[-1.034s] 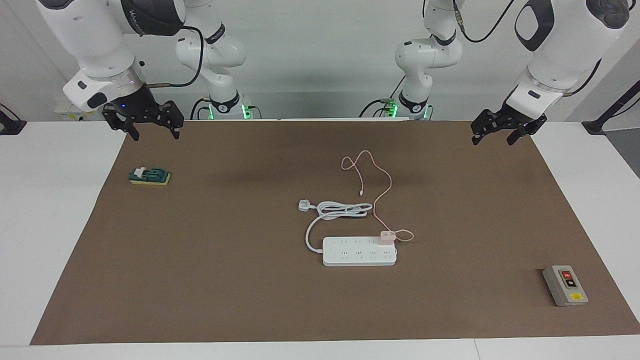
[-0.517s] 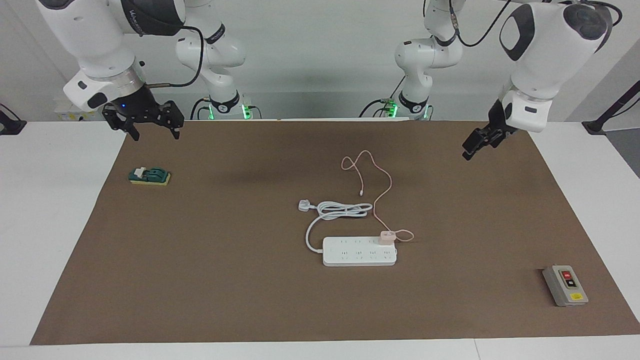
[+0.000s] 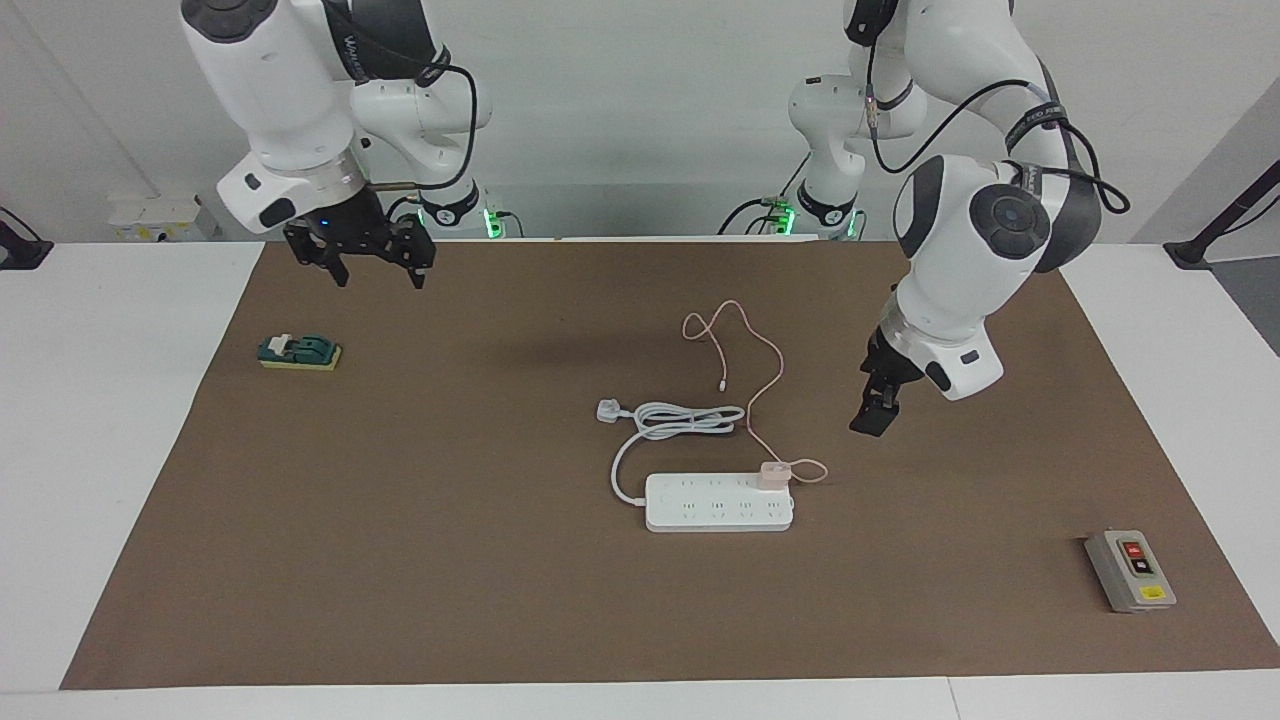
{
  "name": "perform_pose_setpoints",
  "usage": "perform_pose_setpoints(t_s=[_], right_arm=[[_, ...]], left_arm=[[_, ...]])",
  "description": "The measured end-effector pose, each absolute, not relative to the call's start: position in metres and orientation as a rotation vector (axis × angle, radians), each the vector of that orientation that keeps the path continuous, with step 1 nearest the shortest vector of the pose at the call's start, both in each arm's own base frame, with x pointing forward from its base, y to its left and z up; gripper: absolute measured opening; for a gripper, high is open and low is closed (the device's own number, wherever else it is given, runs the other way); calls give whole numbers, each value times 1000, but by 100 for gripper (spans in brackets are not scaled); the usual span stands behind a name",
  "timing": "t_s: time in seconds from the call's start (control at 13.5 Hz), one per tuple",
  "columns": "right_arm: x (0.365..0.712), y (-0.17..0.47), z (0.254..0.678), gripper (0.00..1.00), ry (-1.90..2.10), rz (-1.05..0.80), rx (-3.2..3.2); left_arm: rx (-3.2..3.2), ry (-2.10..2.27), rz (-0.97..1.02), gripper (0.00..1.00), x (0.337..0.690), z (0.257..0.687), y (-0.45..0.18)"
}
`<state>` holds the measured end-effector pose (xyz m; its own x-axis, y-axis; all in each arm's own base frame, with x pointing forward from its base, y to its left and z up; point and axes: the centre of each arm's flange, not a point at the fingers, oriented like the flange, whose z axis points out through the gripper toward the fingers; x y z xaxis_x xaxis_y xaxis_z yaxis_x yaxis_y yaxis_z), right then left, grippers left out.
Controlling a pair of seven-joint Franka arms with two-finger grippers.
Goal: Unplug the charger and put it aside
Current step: 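Reach the left gripper to the pink charger while the right gripper approaches the strip, then grasp the pink charger with the left gripper while the right gripper grips the strip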
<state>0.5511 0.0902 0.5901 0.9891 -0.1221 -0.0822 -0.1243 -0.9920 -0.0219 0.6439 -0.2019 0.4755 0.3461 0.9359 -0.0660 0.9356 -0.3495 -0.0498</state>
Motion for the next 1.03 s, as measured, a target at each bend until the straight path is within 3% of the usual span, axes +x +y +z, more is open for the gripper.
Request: perform_pose_setpoints(t_s=[0.44,0.66,1.03], right_arm=[[562,192,518,100,698,263,-2905],[569,246,479,100,967,350,-2735],[595,275,407,100,1269,450,-2498]], left_arm=[[-2400,-2046,16,100,662,410,-287],[-2396,-2066,5,100,655,381,-286],[-2413,-2093,-29,100,644,353,-286]])
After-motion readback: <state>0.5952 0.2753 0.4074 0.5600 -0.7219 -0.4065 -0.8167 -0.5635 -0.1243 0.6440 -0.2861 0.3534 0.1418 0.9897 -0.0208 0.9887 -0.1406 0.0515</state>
